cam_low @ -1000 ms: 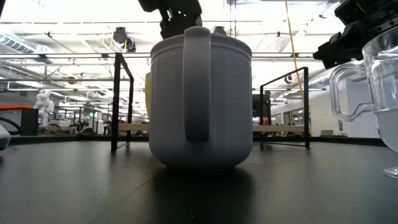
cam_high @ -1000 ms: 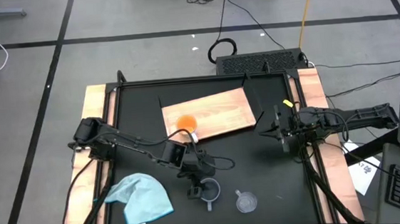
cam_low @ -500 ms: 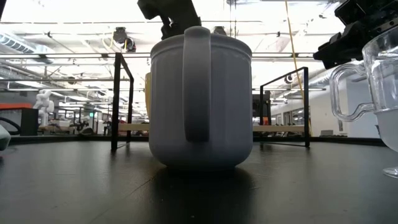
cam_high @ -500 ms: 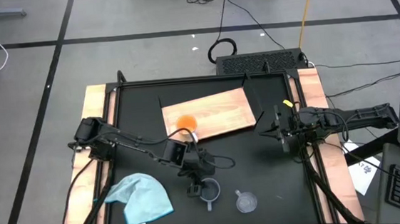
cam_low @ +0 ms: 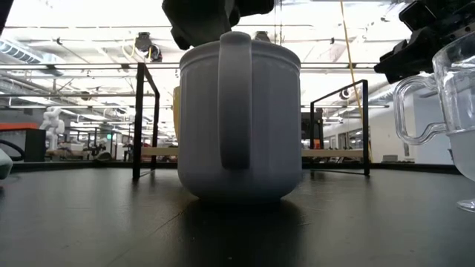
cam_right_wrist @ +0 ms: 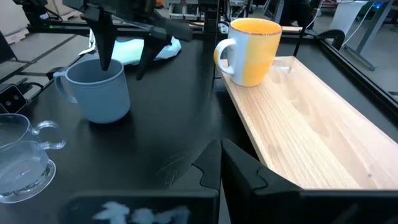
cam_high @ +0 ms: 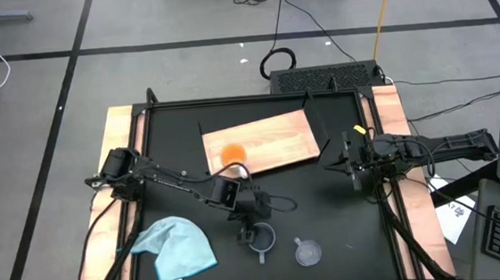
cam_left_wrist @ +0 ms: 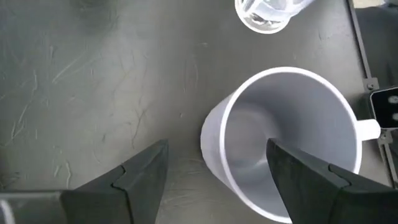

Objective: Stack small to large cups/mugs on shelf
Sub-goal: Put the gray mug on the shelf

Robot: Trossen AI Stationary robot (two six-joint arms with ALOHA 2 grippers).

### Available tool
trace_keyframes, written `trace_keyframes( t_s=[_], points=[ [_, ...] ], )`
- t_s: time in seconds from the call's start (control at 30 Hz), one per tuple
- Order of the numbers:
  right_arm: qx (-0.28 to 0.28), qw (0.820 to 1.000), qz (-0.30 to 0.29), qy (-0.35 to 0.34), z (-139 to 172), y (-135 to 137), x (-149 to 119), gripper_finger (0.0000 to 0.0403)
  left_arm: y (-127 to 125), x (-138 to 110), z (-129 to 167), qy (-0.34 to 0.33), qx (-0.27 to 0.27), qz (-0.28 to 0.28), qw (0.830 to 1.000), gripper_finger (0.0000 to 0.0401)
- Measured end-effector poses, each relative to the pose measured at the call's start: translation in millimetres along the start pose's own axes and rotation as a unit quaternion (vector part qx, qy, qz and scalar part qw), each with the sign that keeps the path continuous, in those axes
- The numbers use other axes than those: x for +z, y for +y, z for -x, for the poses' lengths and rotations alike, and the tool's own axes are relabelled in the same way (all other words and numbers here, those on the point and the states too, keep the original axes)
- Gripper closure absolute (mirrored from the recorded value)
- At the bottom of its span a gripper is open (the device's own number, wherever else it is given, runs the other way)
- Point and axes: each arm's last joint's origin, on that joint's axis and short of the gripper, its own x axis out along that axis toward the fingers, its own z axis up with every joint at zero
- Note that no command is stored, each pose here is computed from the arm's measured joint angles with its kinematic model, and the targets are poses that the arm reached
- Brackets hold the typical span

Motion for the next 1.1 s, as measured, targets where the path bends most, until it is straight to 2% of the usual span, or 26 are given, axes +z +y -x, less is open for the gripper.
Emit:
trace_keyframes(
  t_s=[0.4, 0.73, 0.87, 1.1],
  points=[
    [0.0, 1.0, 0.001, 0.001, -0.3, 0.0, -0.3, 0.0403, 6.6, -2.5, -13.2, 0.018, -0.006, 0.002, 1.0, 0.0132],
    [0.0, 1.0, 0.002, -0.007, -6.6, 0.1, -11.1, 0.0403, 7.5, -4.0, -18.5, 0.024, -0.006, 0.0, 1.0, 0.0136],
    [0.0, 1.0, 0.002, -0.012, -6.5, 0.1, -10.2, 0.0403, 7.4, -3.6, -17.9, 0.023, -0.006, -0.001, 1.0, 0.017],
    [0.0, 1.0, 0.002, -0.014, -6.5, 0.1, -9.9, 0.0403, 7.5, -3.6, -17.9, 0.022, -0.006, 0.001, 1.0, 0.0268]
  ],
)
